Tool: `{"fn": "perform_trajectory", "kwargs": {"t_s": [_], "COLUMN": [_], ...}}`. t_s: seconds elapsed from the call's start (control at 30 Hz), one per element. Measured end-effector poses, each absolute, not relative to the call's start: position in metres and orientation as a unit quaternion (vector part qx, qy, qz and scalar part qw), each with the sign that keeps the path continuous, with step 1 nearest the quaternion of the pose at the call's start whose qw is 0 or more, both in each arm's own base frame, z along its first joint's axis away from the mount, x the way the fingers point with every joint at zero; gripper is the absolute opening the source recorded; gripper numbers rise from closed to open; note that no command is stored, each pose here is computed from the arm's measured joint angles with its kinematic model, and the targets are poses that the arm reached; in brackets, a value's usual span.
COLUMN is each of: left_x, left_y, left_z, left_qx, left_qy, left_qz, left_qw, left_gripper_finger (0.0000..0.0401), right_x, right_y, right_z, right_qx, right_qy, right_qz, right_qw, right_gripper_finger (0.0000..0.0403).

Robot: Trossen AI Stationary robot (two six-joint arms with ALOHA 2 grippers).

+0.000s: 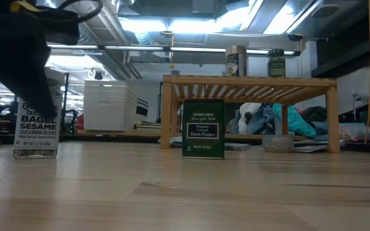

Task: Shelf spices
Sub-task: Put the white seasoning bottle on the shelf

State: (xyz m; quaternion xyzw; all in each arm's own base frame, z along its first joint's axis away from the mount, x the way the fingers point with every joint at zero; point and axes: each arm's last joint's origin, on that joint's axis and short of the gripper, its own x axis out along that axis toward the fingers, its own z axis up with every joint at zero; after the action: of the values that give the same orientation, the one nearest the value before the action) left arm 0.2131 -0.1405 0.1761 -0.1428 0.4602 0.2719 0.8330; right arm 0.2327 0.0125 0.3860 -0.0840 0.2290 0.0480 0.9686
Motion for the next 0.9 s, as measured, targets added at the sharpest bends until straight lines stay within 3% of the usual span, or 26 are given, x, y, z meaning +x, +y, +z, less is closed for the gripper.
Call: {"fn": "perform_trajectory", "kwargs": {"t_s": [0.17,0.4,0.9], "left_x": [0.219,0.222,0.218], "left_y": [-0.142,-0.142,-0.136], "left_z": [0.167,0.166,0.176], "left_qx": [-0.124,-0.099,-0.062], "left_qy": [0.462,0.433,0.397], "left_qz": [0.273,0.279,0.3], "left_qw": [0.835,0.851,0.865], "left_gripper_finger": [0.0289,0.0185,0.0185], "right_x": [0.233,0.233,0.233], "right_y": [0.013,0.013,0.013], "right_z": [0.386,0.386,0.386], "right_qx": [-0.083,-0.083,-0.082], "right_qy": [0.229,0.228,0.228], "right_qz": [0.05,0.054,0.054], "right_qw": [0.969,0.969,0.969], "right_gripper_finger": [0.039,0.039,0.039]}}
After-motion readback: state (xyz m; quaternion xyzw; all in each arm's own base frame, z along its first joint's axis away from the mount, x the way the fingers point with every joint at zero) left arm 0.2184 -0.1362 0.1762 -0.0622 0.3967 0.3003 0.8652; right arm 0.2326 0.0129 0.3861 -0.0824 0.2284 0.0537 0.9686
